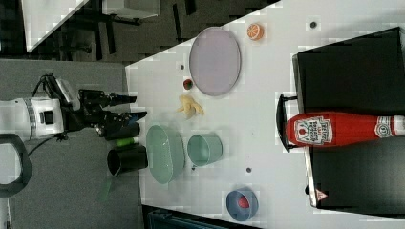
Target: Pick Ketchup from oven and place it on table.
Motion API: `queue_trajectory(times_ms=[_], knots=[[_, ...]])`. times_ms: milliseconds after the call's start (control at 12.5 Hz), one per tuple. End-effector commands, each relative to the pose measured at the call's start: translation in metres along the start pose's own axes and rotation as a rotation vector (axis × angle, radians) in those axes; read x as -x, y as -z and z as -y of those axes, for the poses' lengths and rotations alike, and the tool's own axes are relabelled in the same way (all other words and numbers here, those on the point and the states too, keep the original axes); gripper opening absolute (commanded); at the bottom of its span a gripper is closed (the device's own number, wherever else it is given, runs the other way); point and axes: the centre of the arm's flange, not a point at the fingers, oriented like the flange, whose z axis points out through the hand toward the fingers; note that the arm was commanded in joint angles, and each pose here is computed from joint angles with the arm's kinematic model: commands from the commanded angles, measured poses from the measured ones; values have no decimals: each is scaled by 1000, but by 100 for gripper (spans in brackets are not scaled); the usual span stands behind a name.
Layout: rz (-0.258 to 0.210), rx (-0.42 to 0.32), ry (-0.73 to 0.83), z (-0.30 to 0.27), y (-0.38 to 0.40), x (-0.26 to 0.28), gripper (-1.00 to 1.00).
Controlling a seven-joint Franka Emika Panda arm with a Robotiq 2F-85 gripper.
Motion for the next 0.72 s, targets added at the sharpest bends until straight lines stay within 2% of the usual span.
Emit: queue_trajectory(times_ms=[80, 160, 400, 720], knots=[[26, 32, 55, -113, 52, 38, 85], [32, 36, 37, -118, 48, 30, 100], [30, 18, -44, -141, 35, -7, 100], [-17, -34, -199, -194, 11, -77, 100]])
